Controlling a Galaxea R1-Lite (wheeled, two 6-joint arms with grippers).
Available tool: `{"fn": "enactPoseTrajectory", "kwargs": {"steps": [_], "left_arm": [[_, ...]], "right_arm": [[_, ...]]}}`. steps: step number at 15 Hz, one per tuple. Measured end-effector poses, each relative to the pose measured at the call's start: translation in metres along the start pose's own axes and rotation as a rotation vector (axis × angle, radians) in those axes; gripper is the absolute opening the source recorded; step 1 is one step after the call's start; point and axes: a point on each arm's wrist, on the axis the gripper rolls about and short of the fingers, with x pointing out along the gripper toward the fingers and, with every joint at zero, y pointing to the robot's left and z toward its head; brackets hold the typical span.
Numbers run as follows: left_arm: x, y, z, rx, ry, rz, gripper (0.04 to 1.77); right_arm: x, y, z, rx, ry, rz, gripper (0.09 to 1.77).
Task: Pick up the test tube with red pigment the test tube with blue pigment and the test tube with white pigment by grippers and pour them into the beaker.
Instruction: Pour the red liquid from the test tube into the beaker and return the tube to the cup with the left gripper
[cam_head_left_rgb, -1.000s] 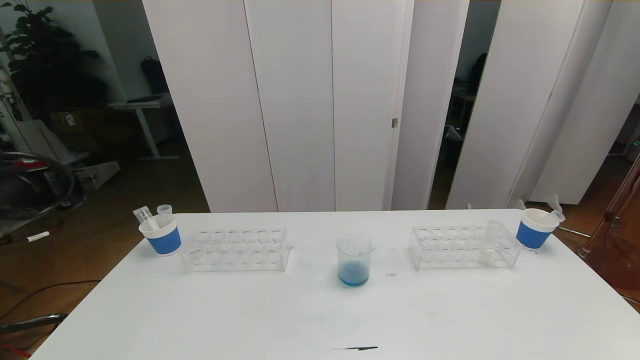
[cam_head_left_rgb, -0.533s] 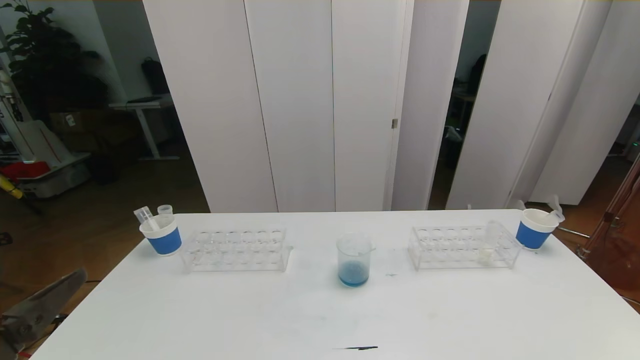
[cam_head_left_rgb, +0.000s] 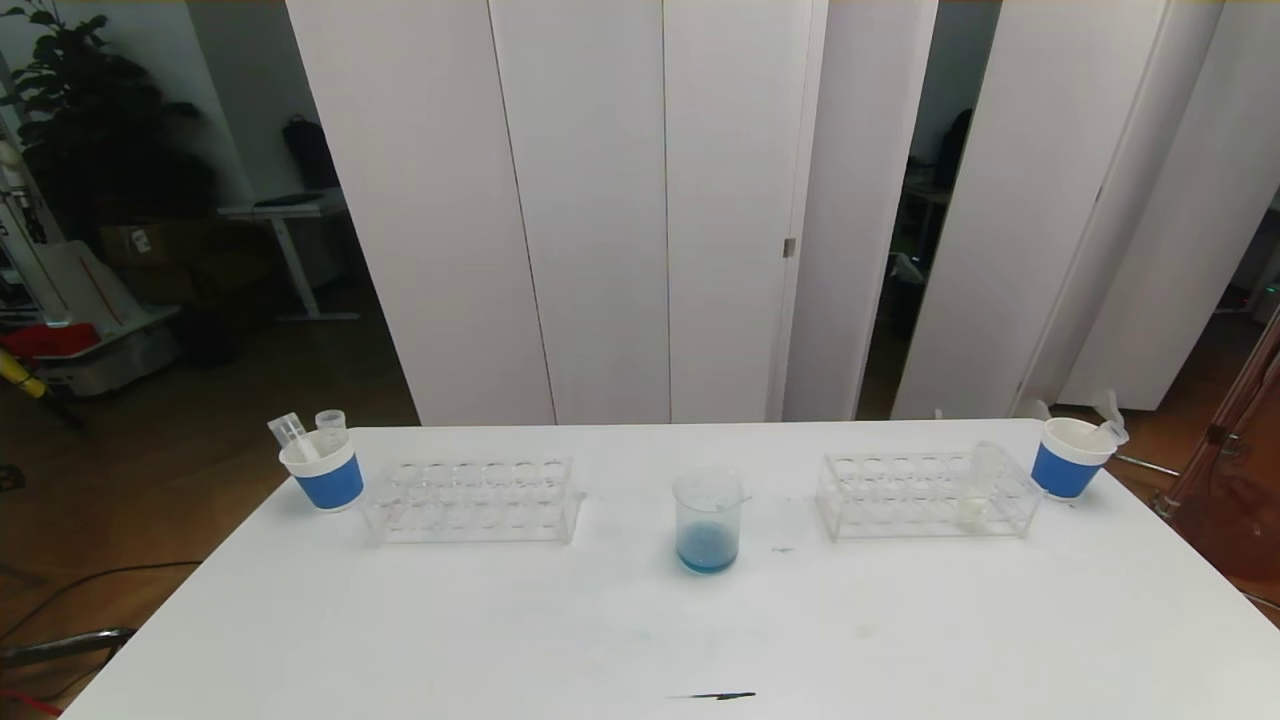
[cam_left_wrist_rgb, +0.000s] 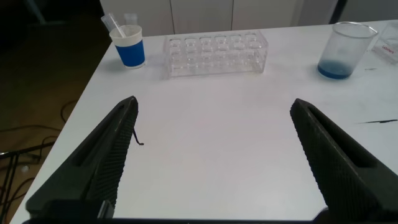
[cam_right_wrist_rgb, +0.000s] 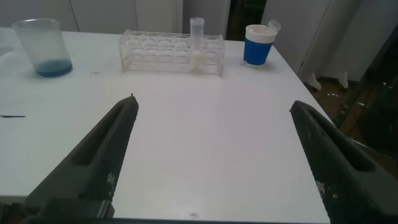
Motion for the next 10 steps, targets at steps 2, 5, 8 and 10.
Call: {"fn": "enactPoseTrajectory", "kwargs": {"steps": [2,5,8,10], "left_arm": [[-0.005,0.0,-0.014,0.015,-0.021,-0.004,1.75],[-0.009,-0.001,-0.03,0.027,-0.05,-0.001,1.75],[-0.012,-0.002,-0.041,0.034,-0.076,-0.003,1.75],[-0.013,-0.002,-0.051,0.045,-0.062,0.002,1.75]], "right_arm": [[0.0,0.0,0.0,0.0,0.0,0.0,1.75],[0.0,0.0,0.0,0.0,0.0,0.0,1.75],[0.0,0.0,0.0,0.0,0.0,0.0,1.75],[0.0,0.0,0.0,0.0,0.0,0.0,1.75]]}}
